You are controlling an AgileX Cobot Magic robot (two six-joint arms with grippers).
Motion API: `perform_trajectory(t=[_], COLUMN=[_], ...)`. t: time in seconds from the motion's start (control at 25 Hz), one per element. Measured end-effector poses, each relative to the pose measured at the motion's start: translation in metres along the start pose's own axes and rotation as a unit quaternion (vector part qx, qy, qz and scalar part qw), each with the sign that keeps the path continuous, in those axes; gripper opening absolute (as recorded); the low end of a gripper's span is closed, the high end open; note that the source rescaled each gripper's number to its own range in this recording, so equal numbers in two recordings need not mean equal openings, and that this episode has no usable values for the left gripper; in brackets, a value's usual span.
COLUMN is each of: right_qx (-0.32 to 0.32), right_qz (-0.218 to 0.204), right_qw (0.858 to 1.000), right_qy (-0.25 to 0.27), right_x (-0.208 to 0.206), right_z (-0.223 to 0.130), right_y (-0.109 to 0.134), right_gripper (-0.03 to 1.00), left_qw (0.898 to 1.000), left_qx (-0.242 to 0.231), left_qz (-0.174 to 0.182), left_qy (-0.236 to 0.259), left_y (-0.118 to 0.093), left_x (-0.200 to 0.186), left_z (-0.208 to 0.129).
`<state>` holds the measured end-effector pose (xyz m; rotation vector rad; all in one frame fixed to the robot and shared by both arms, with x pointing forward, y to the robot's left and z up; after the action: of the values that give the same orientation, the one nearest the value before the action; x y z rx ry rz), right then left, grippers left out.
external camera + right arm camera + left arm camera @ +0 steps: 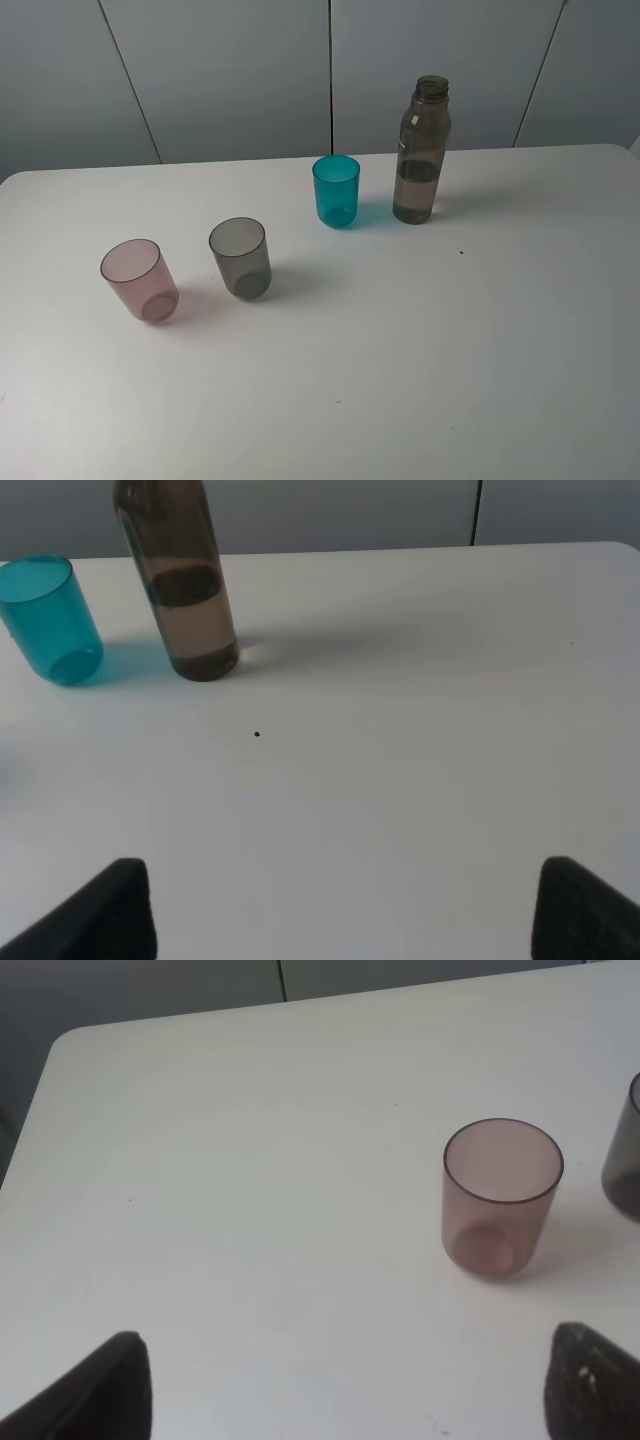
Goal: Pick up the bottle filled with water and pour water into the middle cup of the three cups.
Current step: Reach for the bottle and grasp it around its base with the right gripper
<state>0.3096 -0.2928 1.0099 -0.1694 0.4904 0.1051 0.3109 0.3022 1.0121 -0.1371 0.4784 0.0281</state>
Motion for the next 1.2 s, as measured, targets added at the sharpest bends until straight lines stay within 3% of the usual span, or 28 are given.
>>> perform_trajectory(t=[1.2], right_qx=[0.000], right_qz=[0.000], right_qw=[1.000], right_qy=[0.000], right_x=[0.0000], right_z=[0.0000], right_y=[0.0000], right_gripper=[0.43], left_qw=[1.000], left_qx=[0.000], left_qz=[0.000], left_qy=[0.000], left_y=[0.0000], left_x=[0.0000], left_z=[0.0000])
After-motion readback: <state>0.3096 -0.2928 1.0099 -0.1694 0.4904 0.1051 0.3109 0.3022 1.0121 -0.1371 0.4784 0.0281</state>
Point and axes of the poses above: a point on each arm's last joint axis where the gripper is mounted, x pointing out along that axis toward the gripper, y along the wrist's bending axis when the last joint is at zero, z = x × y, the point moved 9 cm from there along x, pointing out along that axis toward the gripper, and after that the axes turned 12 degrees about -x, right-handed, at the moved point
